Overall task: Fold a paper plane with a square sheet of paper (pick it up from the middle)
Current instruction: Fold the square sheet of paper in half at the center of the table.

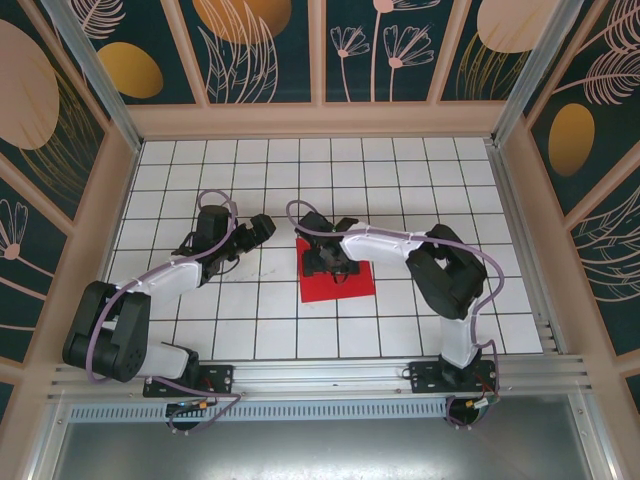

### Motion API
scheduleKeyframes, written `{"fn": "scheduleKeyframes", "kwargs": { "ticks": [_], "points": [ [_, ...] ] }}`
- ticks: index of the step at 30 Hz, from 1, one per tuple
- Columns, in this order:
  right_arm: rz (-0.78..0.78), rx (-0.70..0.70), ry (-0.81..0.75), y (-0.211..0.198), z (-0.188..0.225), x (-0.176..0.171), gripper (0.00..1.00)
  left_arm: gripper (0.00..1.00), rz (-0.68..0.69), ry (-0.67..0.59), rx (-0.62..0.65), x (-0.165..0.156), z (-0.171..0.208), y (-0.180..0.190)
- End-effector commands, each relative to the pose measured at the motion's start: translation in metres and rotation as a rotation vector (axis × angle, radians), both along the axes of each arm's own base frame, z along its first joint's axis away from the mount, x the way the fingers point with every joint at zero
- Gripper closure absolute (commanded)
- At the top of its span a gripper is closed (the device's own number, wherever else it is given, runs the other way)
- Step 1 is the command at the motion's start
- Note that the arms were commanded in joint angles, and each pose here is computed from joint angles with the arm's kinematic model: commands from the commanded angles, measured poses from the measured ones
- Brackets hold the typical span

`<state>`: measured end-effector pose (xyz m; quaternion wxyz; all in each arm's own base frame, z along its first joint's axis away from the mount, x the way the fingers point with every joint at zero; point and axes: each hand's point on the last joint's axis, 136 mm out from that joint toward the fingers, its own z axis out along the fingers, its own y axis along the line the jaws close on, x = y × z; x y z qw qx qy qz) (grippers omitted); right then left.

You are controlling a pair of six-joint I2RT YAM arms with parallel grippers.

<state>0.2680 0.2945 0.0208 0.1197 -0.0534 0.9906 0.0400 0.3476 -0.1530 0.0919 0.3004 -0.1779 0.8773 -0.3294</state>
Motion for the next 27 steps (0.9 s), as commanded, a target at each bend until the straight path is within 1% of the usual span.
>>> {"fn": "scheduleKeyframes", "kwargs": {
  "ticks": [1,5,7,10,13,17,19,21,23,25,27],
  "points": [
    [-0.022,-0.054,0.056,-0.013,-0.02,-0.012,0.08,0.01,-0.019,0.014,-0.011,-0.001,-0.001,-0.006],
    [-0.038,-0.081,0.068,-0.02,-0.031,-0.015,0.11,0.01,-0.02,0.02,-0.013,-0.001,-0.003,-0.006],
    [-0.042,-0.093,0.076,-0.023,-0.036,-0.017,0.14,0.01,-0.02,0.022,-0.015,-0.001,-0.003,-0.006],
    [-0.059,-0.105,0.074,-0.028,-0.039,-0.016,0.26,0.01,-0.021,0.024,-0.017,-0.001,-0.004,-0.007],
    [-0.075,-0.091,0.055,-0.028,-0.033,-0.013,0.3,0.02,-0.018,0.028,-0.016,-0.002,-0.005,-0.006],
    [-0.094,-0.041,0.022,-0.022,-0.02,-0.004,0.37,0.01,-0.018,0.023,-0.022,-0.004,-0.003,-0.006],
    [-0.098,0.005,0.001,-0.017,-0.01,0.001,0.42,0.01,-0.018,0.023,-0.024,-0.005,-0.002,-0.006],
    [-0.102,0.07,-0.019,-0.01,0.0,0.005,0.51,0.01,-0.017,0.025,-0.035,-0.007,-0.003,-0.006],
    [-0.091,0.171,-0.041,0.003,0.014,0.01,0.63,0.01,-0.011,0.032,-0.071,-0.01,-0.003,-0.009],
    [-0.075,0.284,-0.052,0.016,0.027,0.012,0.68,0.02,-0.025,0.035,-0.132,-0.012,-0.001,-0.016],
    [-0.063,0.42,-0.061,0.03,0.046,0.012,0.75,0.02,-0.032,0.026,-0.198,-0.015,0.005,-0.021]
  ]
}}
